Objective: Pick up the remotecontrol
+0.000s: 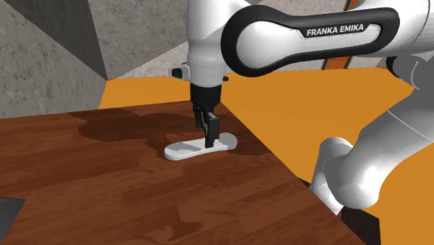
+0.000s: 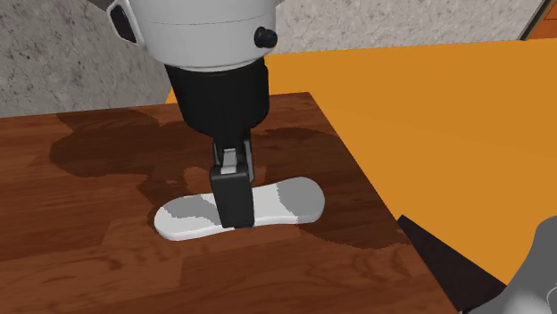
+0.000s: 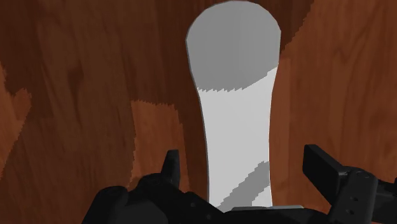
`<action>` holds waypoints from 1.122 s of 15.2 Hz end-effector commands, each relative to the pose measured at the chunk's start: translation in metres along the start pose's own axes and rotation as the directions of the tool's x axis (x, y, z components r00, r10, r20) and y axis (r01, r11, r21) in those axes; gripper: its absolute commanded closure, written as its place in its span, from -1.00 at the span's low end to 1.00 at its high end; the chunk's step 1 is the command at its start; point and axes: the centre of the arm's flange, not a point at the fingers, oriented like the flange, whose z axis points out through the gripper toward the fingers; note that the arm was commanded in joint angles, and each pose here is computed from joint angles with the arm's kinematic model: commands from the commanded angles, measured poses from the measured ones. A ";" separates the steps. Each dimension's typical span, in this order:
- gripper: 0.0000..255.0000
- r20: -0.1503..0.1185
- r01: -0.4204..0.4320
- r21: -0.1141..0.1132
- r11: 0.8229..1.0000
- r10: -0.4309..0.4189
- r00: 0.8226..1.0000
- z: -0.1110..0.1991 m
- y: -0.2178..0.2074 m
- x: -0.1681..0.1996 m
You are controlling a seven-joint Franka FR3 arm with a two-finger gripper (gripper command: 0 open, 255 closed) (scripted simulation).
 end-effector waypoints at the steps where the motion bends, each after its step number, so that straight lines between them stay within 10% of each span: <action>1: -1.00 0.000 0.003 0.000 1.000 -0.003 1.000 0.010 -0.002 0.000; 6: -1.00 0.000 0.003 0.000 1.000 -0.003 1.000 0.029 -0.002 0.000; 7: 1.00 0.000 0.003 0.000 1.000 -0.003 1.000 0.030 -0.002 0.001; 17: 1.00 0.000 0.003 0.000 1.000 -0.003 1.000 0.024 -0.002 0.000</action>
